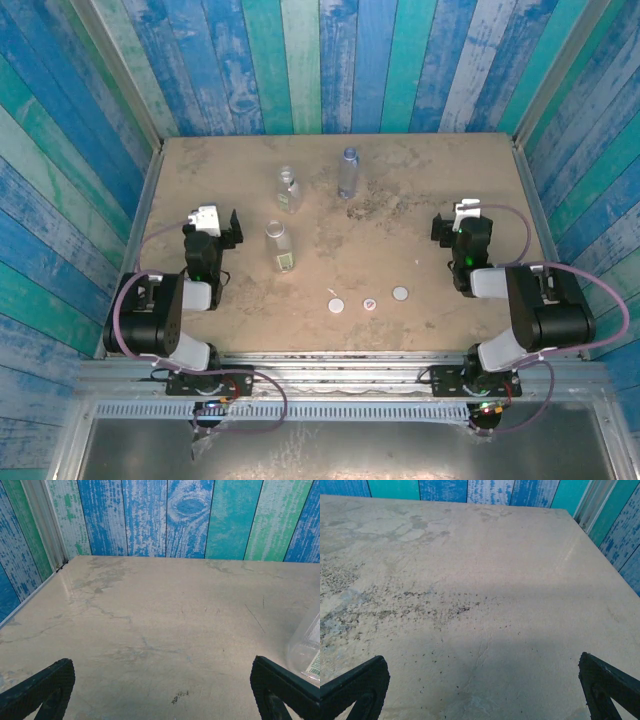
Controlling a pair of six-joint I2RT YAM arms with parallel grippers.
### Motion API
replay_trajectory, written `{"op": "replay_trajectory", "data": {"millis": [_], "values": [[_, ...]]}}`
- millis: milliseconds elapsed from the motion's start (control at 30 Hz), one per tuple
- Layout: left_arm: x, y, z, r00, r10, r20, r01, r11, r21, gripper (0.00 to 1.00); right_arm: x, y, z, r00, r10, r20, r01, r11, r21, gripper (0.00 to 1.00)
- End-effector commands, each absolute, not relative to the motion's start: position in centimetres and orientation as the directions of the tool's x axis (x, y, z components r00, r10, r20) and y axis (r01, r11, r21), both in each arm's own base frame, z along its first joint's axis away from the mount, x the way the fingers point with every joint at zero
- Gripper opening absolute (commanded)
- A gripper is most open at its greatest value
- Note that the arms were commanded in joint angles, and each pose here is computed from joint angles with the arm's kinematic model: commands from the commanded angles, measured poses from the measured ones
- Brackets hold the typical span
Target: Screw on the bottle caps
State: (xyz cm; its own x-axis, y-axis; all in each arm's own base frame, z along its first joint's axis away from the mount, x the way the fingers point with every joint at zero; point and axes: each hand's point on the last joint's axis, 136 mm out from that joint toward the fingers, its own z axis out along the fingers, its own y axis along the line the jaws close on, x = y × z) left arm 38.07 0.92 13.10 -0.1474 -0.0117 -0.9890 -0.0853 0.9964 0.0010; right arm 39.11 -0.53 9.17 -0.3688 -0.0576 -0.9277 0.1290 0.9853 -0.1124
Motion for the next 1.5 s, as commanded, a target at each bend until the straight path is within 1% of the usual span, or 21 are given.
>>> {"op": "replay_trajectory", "data": {"millis": [0,1133,1333,1467], "values": [[38.4,0.8,12.7,-0.160,-0.016,-0.987,-0.078,0.997,-0.003,0.94,39.3,-0.6,10.2,-0.337,-0.047,-0.940,0.146,0.984,-0.102,1.00],[38.3,1.0,12.7,-0.160,-0.016,-0.987,-0.084,0.996,-0.003,0.94,39.2,-0.6,10.2,-0.332,-0.047,-0.942,0.144,0.985,-0.100,1.00],[38.1,1.8,14.2,-0.160,-0.042,-0.986,-0.140,0.990,-0.019,0.94,38.9,-0.1,11.5,-0.323,-0.062,-0.944,0.110,0.989,-0.103,1.00],[37.4,2.5,16.2,-0.136,-0.057,-0.989,-0.177,0.984,-0.032,0.94,38.6,0.3,12.9,-0.335,-0.087,-0.938,0.077,0.990,-0.119,1.00]]}}
